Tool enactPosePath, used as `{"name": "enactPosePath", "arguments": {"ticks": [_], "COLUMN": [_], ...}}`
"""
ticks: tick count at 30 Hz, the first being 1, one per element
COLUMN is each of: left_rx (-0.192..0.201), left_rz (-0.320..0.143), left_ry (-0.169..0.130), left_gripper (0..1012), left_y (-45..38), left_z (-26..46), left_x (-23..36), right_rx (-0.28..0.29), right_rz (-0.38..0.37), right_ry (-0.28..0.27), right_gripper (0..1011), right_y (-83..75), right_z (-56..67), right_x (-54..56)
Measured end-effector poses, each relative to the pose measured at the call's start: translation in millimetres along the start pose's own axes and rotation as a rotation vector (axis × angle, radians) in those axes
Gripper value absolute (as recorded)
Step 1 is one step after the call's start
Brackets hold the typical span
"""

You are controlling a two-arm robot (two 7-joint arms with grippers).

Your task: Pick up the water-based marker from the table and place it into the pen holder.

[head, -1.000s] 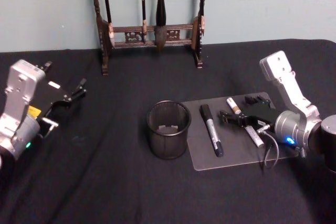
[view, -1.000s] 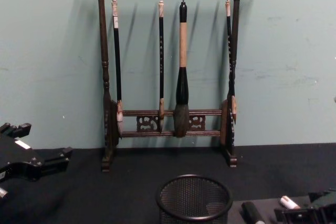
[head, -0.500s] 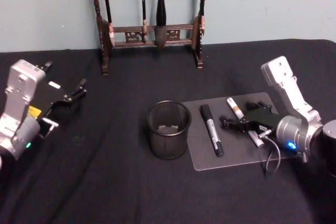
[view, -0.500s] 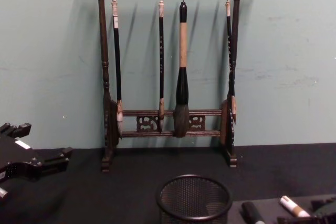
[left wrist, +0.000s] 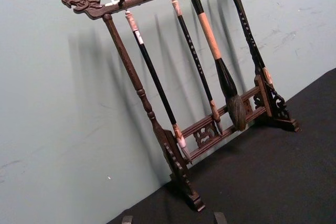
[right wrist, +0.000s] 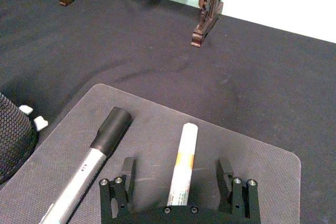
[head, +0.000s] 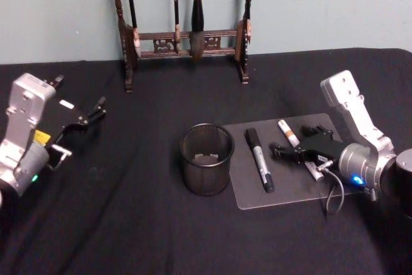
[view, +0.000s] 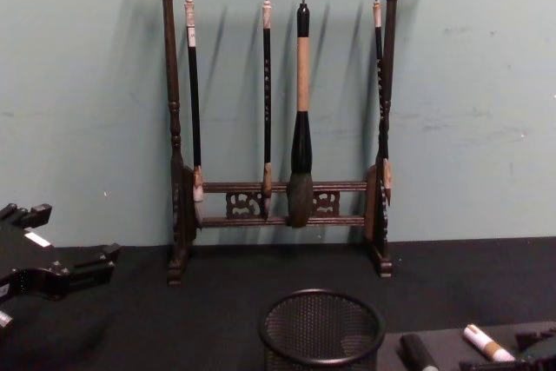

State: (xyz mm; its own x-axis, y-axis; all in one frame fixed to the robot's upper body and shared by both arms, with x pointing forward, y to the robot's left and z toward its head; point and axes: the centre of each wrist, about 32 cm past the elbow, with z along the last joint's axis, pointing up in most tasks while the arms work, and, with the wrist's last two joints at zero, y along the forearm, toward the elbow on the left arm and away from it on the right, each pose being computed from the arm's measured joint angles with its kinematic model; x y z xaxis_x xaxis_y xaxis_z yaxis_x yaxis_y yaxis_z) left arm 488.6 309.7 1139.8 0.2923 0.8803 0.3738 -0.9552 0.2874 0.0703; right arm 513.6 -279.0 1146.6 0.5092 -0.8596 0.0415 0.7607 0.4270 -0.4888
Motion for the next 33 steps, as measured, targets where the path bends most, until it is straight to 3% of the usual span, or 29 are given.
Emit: {"name": "enactPosePath", "arguments": {"ticks": [22, 27, 33], "left_rx": [0.0, 0.0, 0.0], "left_rz": [0.0, 0.0, 0.0], "left_ry": [0.0, 0.0, 0.0], "left_gripper": [1002, 1001, 1001], "left_y": [0.0, 0.0, 0.0], "left_z": [0.0, 0.0, 0.0], "left_x": [0.0, 0.0, 0.0], "right_rx": [-0.001, -0.001, 0.0], "right_rz": [-0.001, 0.0, -0.001], "right_ry": [-0.006, -0.006, -0.006], "right_gripper": [996, 912, 744], "right_y": [-0.1, -0.1, -0.1], "right_z": [0.0, 0.1, 0.2], "right_x": [-0.2, -0.1, 0.0]}}
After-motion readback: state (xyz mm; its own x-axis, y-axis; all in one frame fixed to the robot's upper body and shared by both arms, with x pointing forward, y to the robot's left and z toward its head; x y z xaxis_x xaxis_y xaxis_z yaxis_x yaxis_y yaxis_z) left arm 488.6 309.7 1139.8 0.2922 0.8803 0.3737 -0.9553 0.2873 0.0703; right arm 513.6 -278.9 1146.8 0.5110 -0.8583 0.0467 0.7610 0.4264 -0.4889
